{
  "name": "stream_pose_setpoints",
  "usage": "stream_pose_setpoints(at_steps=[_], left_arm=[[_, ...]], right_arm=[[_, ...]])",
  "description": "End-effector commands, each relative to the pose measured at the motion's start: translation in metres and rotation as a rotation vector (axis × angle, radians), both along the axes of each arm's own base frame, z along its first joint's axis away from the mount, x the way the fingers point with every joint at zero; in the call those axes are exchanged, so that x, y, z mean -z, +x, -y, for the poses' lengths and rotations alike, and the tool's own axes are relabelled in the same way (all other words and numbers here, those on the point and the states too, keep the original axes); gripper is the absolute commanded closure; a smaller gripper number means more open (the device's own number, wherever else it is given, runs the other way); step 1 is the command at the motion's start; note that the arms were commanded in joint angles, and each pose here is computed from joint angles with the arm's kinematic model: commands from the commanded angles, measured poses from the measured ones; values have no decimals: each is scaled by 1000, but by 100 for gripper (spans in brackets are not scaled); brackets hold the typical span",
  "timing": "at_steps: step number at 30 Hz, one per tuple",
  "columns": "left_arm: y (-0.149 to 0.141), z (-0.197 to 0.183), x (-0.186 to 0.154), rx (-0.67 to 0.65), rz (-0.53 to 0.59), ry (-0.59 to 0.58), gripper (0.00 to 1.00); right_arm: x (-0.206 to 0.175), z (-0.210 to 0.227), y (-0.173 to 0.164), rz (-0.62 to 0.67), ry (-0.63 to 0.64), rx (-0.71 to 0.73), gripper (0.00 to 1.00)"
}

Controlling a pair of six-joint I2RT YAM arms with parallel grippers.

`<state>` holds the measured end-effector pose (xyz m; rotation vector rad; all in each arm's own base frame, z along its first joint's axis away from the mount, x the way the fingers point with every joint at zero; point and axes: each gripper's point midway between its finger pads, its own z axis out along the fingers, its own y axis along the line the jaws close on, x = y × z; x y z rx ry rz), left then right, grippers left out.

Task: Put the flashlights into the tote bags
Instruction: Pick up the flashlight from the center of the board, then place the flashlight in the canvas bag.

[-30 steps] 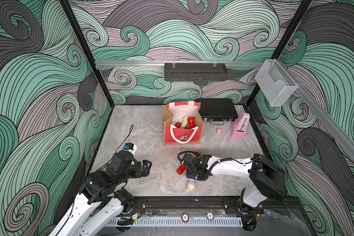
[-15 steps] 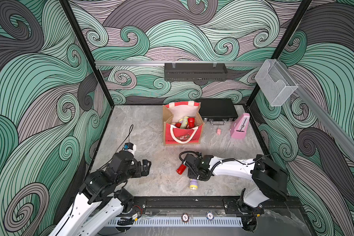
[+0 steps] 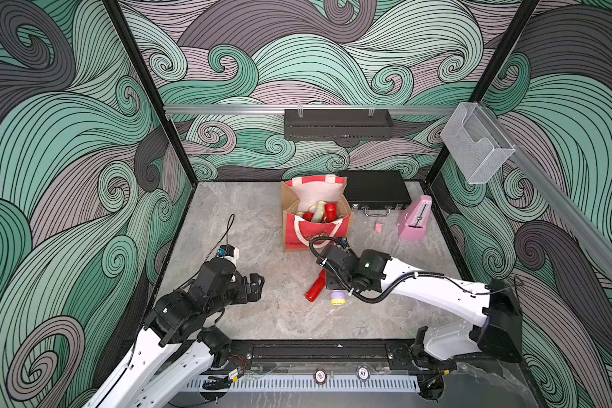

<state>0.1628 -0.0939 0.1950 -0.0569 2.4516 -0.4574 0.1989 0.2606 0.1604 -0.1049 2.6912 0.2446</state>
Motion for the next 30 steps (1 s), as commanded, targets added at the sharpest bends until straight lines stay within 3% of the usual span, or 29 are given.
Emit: stream_pose_setpoints(at_steps=[1,6,13,20,30], left_arm=[[9,7,-4,11,33,-17,2],[15,13,-1,19,43,-29,2],[25,20,-11,49,59,-11,1],[39,24,-29,30,60,11,1],[51,34,-49,-14,70,-59,1]], right_arm=[[-47,18,12,127,-67,-27,100],[-119,1,40,286,-24,-77,100],[-175,-25,89,380,1,-130,100],[-187,-32,140,374,4,-167,100],[-160,-24,212,334,-20,-132,100]])
